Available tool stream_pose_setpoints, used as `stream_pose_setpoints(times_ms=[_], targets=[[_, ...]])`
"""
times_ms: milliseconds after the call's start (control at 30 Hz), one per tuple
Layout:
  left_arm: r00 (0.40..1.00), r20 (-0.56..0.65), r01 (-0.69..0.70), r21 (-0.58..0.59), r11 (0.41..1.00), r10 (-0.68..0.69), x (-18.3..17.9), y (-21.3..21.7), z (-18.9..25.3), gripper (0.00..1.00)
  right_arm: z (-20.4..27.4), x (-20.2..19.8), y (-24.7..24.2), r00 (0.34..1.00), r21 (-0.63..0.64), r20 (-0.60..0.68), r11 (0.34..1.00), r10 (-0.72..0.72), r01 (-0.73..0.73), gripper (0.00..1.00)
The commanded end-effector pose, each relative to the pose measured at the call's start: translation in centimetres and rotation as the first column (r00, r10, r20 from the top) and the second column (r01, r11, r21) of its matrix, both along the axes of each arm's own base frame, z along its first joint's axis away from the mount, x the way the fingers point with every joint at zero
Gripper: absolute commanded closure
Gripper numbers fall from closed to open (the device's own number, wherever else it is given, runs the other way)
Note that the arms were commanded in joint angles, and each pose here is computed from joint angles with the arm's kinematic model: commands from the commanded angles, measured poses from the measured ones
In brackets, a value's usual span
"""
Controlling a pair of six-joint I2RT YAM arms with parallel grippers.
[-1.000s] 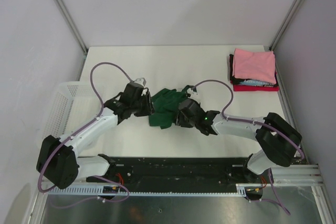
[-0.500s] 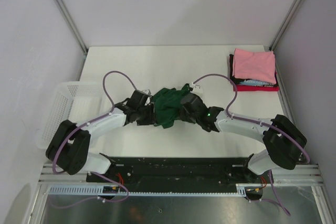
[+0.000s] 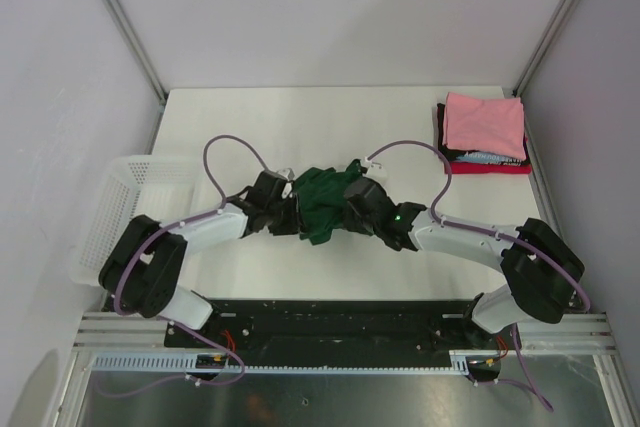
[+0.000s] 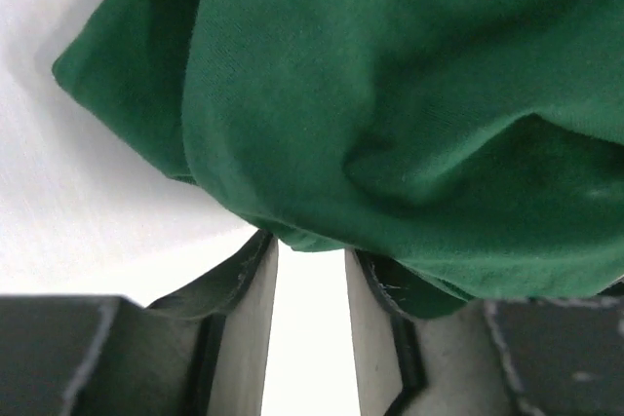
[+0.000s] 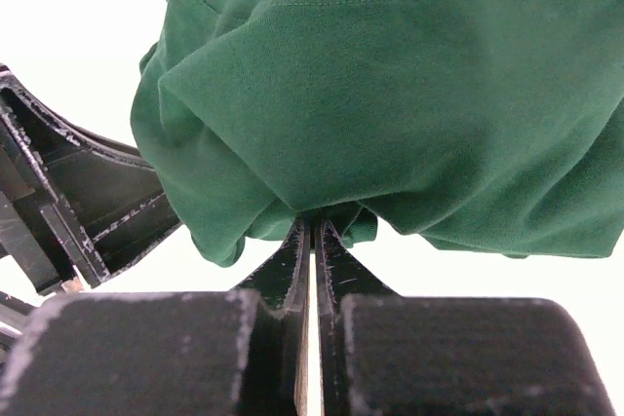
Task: Fold and stack the t-shirts
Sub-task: Flatten out the tshirt
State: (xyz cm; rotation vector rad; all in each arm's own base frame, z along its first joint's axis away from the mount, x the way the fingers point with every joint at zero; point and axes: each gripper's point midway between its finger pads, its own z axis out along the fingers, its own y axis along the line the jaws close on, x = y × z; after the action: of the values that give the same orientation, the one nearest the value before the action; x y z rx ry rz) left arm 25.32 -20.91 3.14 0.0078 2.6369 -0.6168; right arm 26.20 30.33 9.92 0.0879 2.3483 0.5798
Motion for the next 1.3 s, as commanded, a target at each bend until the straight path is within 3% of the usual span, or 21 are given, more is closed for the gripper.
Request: stream_pose_setpoints(times_ms=[0, 167, 233, 400, 700, 933, 1133, 1267], targets=[[0.999, 0.027, -0.022, -0.038, 0.999, 0.023, 0.9, -0.5, -0.1, 0.67, 1.3, 1.0, 0.4, 0.999, 0.008, 0.033, 1.0, -0.01, 0.009, 1.0], [0.997, 0.077, -0.027, -0.062, 0.998, 0.032, 1.2, -0.5, 1.7, 0.95, 1.1, 1.0, 0.0, 1.0, -0.008, 0.028, 1.0, -0.013, 0.013, 1.0], [0.992, 0.116, -0.031, -0.081, 0.996, 0.041, 1.4, -0.5, 3.4, 0.99, 1.0, 1.1, -0.4, 0.999, -0.02, 0.03, 1.0, -0.017, 0.018, 1.0], [0.963, 0.264, -0.025, -0.128, 0.991, 0.058, 2.0, 0.0, 10.6, 1.0, 2.2, 3.0, -3.7, 0.996, -0.043, 0.049, 0.996, -0.074, 0.076, 1.0], [0.838, 0.53, -0.002, -0.235, 0.972, 0.13, 1.8, 1.3, 25.5, 1.0, 10.7, 9.9, -10.2, 0.975, 0.029, 0.171, 0.99, -0.143, 0.14, 1.0], [0.767, 0.56, -0.304, -0.114, 0.946, 0.314, 5.7, 7.4, 27.6, 1.0, 15.8, 10.9, -8.4, 0.973, 0.076, 0.217, 0.995, -0.076, 0.061, 1.0], [0.729, 0.593, -0.335, -0.126, 0.934, 0.342, 7.7, 8.6, 31.0, 1.0, 15.6, 10.1, -8.6, 0.978, 0.059, 0.195, 0.996, -0.07, 0.059, 1.0], [0.689, 0.635, -0.328, -0.156, 0.931, 0.35, 8.1, 8.6, 34.1, 1.0, 18.5, 10.9, -10.1, 0.967, 0.099, 0.236, 0.992, -0.101, 0.08, 1.0]])
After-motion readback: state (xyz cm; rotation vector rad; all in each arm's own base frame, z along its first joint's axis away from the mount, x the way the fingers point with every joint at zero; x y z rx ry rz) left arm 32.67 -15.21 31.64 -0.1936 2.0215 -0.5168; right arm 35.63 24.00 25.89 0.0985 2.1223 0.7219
